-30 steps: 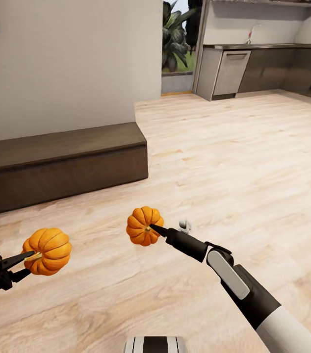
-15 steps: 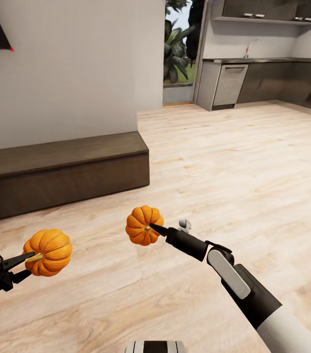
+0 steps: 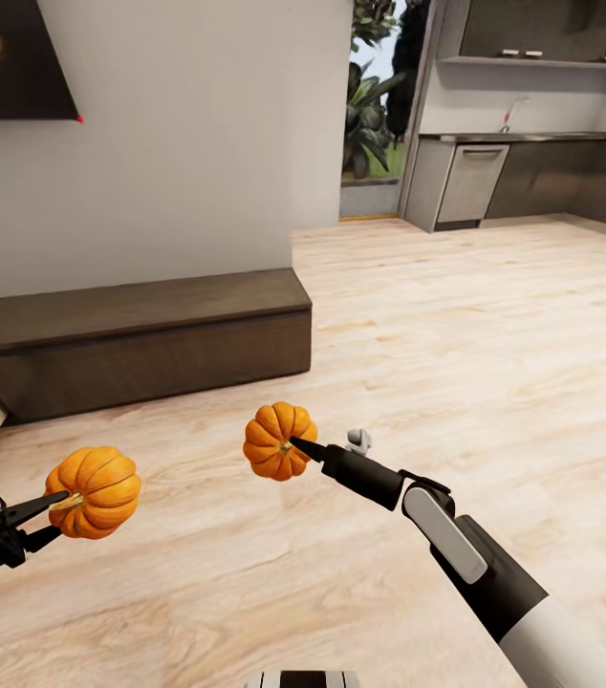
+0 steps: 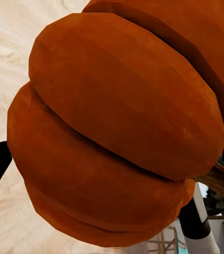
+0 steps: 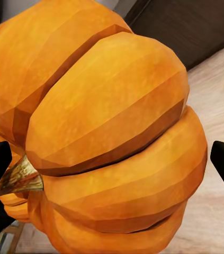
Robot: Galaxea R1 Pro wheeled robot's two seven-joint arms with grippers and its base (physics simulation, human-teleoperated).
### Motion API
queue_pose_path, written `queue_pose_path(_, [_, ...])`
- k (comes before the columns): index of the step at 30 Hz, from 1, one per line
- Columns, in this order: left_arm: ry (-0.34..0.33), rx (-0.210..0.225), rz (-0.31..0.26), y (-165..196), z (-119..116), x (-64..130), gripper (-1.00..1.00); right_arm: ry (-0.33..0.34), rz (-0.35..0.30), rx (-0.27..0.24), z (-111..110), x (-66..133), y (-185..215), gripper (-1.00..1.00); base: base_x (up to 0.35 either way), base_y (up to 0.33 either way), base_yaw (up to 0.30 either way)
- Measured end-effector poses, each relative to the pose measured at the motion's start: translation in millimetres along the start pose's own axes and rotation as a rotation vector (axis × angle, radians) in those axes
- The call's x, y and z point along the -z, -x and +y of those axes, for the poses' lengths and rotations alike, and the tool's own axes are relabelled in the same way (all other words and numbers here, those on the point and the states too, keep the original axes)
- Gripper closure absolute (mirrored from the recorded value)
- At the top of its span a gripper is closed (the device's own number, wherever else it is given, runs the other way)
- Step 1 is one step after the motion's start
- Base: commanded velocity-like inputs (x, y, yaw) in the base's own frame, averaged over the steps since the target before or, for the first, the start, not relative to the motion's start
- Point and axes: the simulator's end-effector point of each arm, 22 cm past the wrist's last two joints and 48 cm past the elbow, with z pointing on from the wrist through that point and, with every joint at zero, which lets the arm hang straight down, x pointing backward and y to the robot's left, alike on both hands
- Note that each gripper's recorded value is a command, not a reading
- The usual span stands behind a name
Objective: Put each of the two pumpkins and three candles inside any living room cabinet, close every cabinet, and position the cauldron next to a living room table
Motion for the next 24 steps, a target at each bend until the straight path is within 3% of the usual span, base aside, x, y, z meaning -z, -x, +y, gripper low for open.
queue_pose_path(9, [0.005,0.003,0.002,-1,3,-0.4,1.00,-0.014,0.006,-0.013,-8,0.1,-4,1.00,0.000,0.000,0.160])
queue_pose_path(24, [-0.020,-0.024,-0.010,3,-16,3.9,1.00,0.003,-0.007,0.016,12,4.2,6,1.00,0.000,0.000,0.156])
